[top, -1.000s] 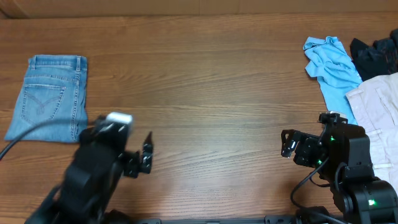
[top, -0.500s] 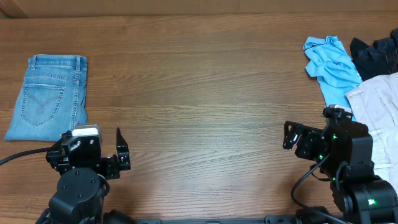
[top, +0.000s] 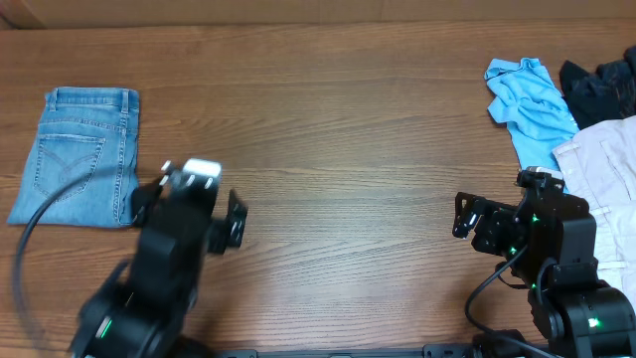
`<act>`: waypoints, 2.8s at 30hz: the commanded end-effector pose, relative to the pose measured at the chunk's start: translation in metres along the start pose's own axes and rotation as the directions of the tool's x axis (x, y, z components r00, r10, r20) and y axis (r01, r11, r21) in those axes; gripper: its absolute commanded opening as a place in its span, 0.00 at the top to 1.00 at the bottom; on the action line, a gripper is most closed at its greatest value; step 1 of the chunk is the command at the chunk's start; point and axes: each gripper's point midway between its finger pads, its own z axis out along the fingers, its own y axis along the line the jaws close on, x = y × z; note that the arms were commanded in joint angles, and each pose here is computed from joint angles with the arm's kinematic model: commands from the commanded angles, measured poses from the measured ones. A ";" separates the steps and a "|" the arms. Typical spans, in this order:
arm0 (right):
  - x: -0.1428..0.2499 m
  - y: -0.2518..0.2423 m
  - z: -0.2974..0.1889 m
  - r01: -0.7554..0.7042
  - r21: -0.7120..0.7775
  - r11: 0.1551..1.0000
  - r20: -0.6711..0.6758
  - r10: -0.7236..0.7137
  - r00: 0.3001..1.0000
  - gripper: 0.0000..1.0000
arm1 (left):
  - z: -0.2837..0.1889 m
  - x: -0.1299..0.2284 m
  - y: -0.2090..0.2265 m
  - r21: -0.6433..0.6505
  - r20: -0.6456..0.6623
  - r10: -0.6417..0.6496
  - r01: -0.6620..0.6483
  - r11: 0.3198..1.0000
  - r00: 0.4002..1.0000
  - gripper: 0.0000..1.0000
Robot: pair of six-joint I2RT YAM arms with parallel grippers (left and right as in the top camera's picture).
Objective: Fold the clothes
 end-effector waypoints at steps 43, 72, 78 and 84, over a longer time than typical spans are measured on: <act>0.030 -0.021 -0.016 -0.132 0.027 0.991 0.051 0.130 0.990 0.00 | -0.026 0.054 0.014 0.145 0.015 -0.332 0.326 0.934 0.943 0.00; 0.029 -0.023 -0.023 -0.140 0.018 0.990 0.083 0.138 0.987 0.00 | -0.025 0.058 0.014 0.136 -0.002 -0.340 0.337 0.932 0.940 0.00; 0.023 -0.030 -0.050 -0.128 -0.024 0.992 0.261 0.130 0.957 0.00 | -0.025 0.058 0.014 0.136 -0.002 -0.340 0.337 0.932 0.940 0.00; 0.022 -0.024 -0.044 -0.004 -0.085 0.996 0.395 0.038 0.918 0.00 | -0.025 0.058 0.014 0.136 -0.002 -0.340 0.337 0.932 0.940 0.00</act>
